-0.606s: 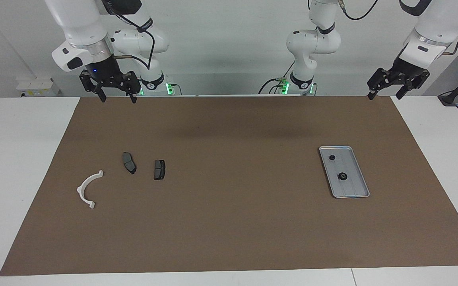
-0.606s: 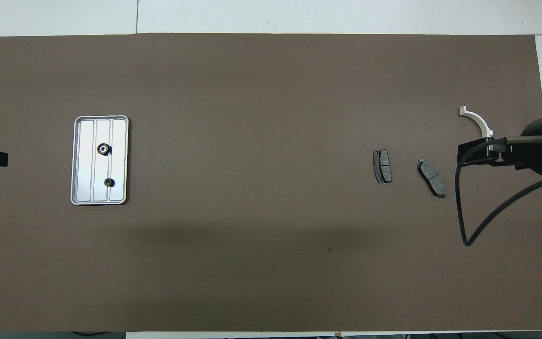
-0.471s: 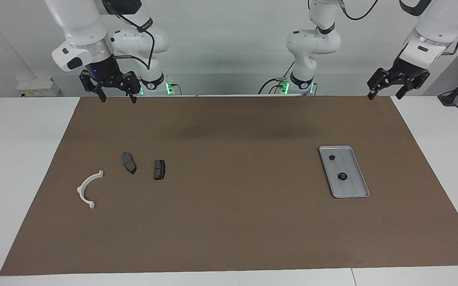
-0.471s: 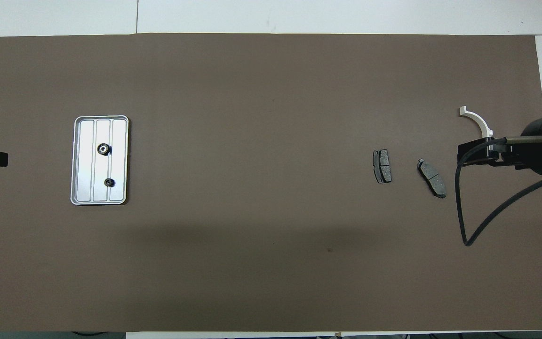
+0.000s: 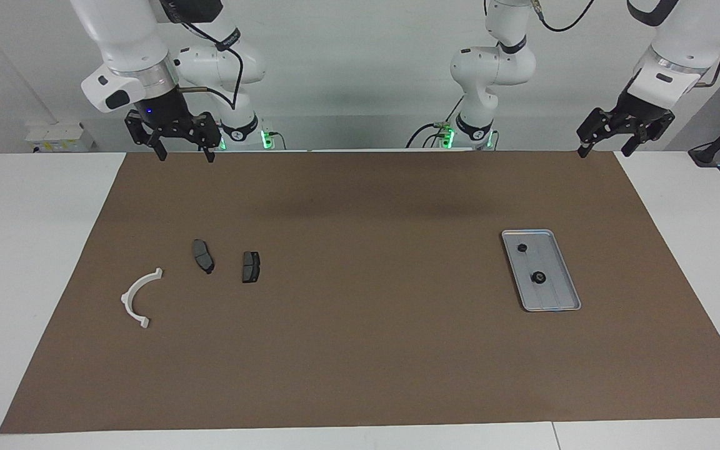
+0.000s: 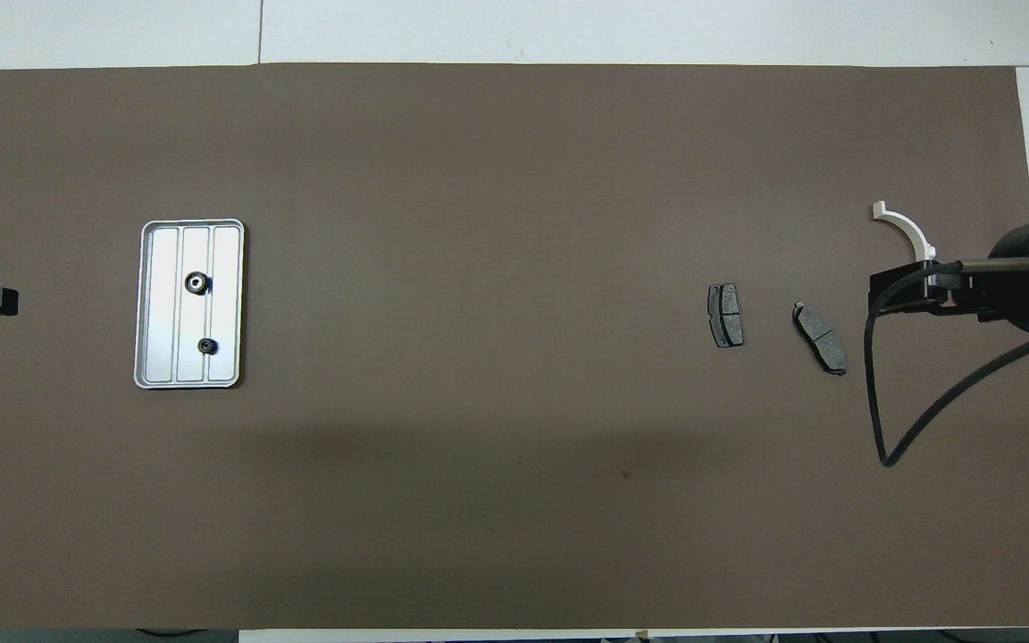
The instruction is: Place bearing gear from tray to pile
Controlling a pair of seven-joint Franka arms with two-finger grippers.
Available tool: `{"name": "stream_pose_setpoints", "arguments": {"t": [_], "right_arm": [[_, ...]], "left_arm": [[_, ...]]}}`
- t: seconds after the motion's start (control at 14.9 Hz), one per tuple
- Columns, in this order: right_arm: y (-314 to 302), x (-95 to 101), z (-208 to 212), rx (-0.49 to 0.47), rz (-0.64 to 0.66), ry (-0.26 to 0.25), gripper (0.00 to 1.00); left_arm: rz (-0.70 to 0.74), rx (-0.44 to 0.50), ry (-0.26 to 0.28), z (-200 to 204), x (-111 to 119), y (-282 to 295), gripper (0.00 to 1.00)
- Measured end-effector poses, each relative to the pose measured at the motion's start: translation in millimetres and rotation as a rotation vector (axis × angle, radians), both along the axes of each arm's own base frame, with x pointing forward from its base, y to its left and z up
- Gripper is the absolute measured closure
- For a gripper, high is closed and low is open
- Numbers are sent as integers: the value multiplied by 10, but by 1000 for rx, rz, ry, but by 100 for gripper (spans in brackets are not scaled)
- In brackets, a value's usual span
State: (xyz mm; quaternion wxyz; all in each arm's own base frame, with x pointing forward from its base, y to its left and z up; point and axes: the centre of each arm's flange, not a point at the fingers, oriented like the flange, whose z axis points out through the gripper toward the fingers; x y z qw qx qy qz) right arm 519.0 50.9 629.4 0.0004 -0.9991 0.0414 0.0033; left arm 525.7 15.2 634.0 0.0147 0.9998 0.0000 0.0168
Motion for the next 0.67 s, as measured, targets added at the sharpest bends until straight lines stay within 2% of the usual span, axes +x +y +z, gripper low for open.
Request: {"name": "stream_pose_setpoints", "arguments": {"t": [0.2,0.4,0.54,0.67], "right_arm": [[0,-3,6,0,0,-1,0],[0,-4,8,0,0,-2,0],[0,-5,8,0,0,-2,0],[0,-5,8,0,0,-2,0]], "left_arm": [[8,-5,-55,-662,-21,-71,0],[0,-4,-45,-1309,-72,-107,0],[-22,0,-35,-1610,-69,-105,0],[-44,6,-50,-1873,-25,-95,0]]}}
